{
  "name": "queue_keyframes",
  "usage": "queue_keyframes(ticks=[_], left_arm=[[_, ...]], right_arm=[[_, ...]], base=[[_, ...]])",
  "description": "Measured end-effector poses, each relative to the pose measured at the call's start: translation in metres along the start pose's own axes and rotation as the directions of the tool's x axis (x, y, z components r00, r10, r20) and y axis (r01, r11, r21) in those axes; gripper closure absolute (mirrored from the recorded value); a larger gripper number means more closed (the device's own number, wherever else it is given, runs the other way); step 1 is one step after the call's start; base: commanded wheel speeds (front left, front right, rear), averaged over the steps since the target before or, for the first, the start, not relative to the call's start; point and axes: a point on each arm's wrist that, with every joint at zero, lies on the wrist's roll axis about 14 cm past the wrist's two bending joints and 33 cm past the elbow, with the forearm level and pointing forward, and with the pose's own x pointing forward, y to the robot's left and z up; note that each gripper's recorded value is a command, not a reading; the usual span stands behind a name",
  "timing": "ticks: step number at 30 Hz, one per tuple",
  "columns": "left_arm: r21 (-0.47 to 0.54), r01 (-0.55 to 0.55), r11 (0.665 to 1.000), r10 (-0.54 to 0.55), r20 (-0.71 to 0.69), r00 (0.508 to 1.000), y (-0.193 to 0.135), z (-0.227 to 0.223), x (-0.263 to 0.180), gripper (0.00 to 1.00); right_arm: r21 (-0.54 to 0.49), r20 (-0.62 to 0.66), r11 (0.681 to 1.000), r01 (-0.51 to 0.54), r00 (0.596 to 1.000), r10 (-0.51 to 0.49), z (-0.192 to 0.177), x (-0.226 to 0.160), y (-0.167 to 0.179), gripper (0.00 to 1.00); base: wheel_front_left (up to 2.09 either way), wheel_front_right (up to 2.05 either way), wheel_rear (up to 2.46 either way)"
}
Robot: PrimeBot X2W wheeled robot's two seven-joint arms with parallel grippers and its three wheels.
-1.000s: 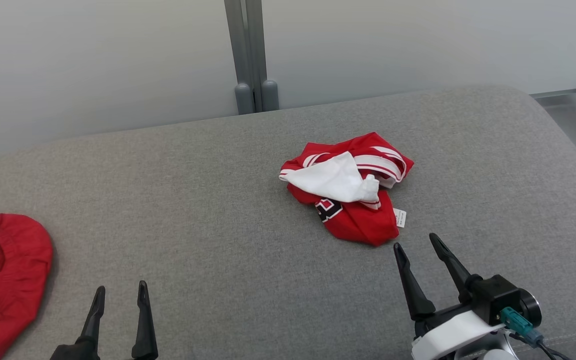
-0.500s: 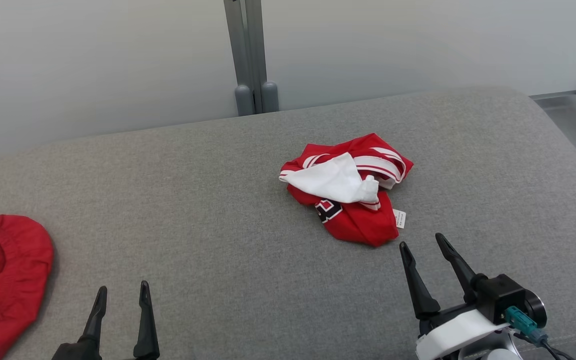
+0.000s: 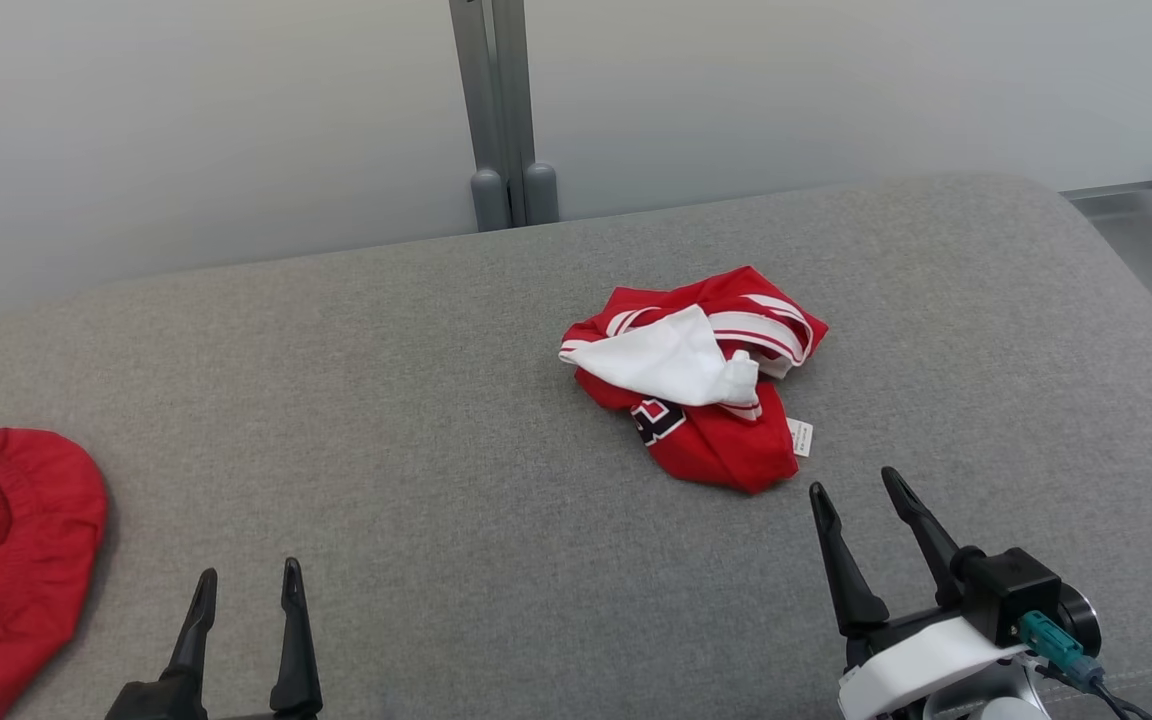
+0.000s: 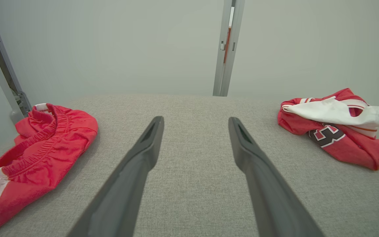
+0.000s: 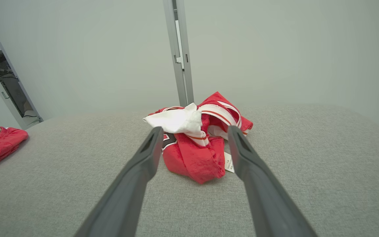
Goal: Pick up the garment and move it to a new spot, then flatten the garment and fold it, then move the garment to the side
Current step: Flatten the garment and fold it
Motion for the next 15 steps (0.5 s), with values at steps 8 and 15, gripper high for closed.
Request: queue_keyframes(ticks=[8, 15], left_arm=[[-0.003, 0.016, 1.0, -0.016, -0.014, 1.0, -0.004, -0.005, 0.002, 0.0], [-0.013, 0.06, 0.998, -0.06, -0.015, 0.998, -0.015, -0.005, 0.015, 0.0]], right_arm=[[0.007, -0.007, 1.0, 0.005, 1.0, -0.005, -0.002, -0.001, -0.001, 0.0], [0.009, -0.018, 1.0, 0.001, 1.0, -0.001, -0.006, 0.003, 0.0, 0.0]], base=[[0.0, 0.0, 0.0], [0.0, 0.0, 0.0]])
